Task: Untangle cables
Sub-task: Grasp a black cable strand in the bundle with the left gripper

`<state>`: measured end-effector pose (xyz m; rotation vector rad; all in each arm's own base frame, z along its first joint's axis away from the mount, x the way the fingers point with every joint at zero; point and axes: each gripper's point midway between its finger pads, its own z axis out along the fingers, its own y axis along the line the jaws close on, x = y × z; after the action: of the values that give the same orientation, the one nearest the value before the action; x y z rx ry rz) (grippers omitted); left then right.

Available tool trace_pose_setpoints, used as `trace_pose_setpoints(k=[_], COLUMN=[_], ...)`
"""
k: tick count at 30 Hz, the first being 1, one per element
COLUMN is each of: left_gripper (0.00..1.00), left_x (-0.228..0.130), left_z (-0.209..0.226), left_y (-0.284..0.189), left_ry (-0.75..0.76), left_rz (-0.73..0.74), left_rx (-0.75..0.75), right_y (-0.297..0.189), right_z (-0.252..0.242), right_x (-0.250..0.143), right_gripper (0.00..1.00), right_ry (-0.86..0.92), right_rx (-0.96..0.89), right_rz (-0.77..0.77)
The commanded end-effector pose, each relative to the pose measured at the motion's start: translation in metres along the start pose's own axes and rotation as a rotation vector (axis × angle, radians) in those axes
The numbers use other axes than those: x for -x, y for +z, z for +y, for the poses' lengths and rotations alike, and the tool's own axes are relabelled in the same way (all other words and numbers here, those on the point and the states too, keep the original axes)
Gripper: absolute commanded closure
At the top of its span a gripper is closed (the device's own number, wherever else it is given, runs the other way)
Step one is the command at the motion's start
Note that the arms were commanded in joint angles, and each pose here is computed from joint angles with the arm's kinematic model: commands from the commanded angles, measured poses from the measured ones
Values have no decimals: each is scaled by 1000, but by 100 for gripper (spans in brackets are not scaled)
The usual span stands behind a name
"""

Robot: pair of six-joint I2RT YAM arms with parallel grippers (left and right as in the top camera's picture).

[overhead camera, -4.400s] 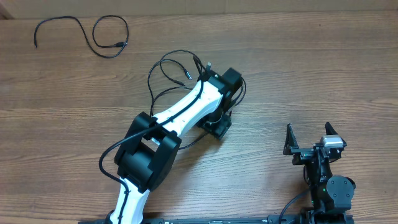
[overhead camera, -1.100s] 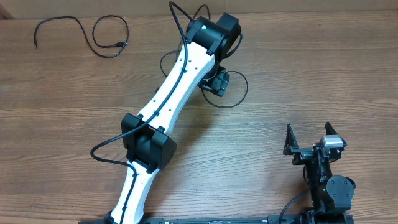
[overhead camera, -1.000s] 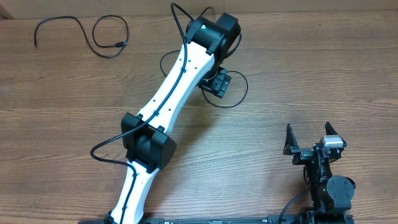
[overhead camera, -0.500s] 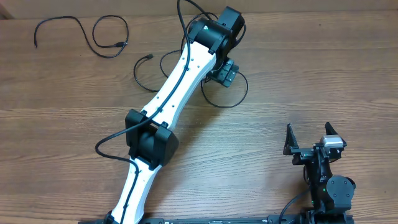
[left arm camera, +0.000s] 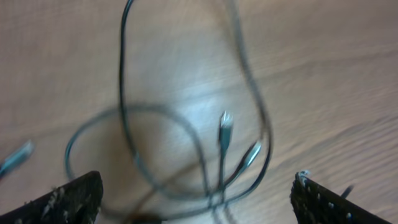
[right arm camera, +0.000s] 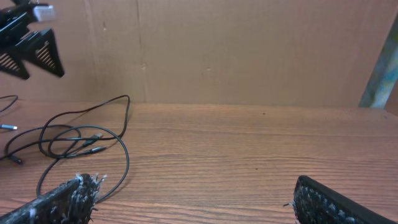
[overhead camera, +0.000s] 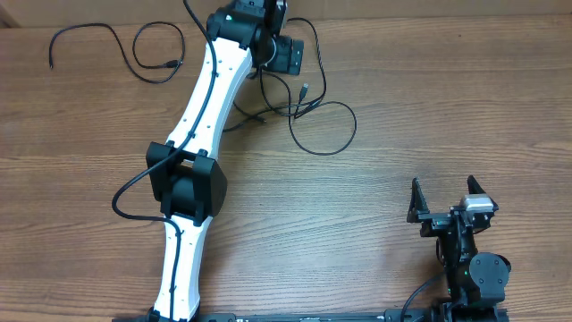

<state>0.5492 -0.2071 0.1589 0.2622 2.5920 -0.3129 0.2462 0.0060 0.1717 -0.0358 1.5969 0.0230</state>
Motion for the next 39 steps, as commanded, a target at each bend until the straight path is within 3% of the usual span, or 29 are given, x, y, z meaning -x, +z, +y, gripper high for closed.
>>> trace_pose_setpoints(k=[1, 10, 19, 29, 37, 39], left_gripper=[2, 5, 19, 20, 28, 41], left_x=[0, -10, -38, -58, -85, -86], left_z=[-45, -73, -59, -69, -61, -61], left_y=[14, 70, 114, 136, 157, 158], left_ry=[26, -2, -53, -35, -49, -49], left_rz=[-23, -31, 41, 86, 164, 164], left_rx=[-82, -83, -20, -25, -1, -1], right_y=[0, 0, 0, 0, 0, 0], right_z=[1, 1, 1, 1, 1, 1], right_x=[-2, -2, -2, -2, -2, -2], right_gripper=[0, 0, 0, 0, 0, 0], right_ry=[3, 3, 3, 3, 3, 3], right_rx=[3, 3, 3, 3, 3, 3], right_rz=[-2, -2, -3, -3, -3, -3])
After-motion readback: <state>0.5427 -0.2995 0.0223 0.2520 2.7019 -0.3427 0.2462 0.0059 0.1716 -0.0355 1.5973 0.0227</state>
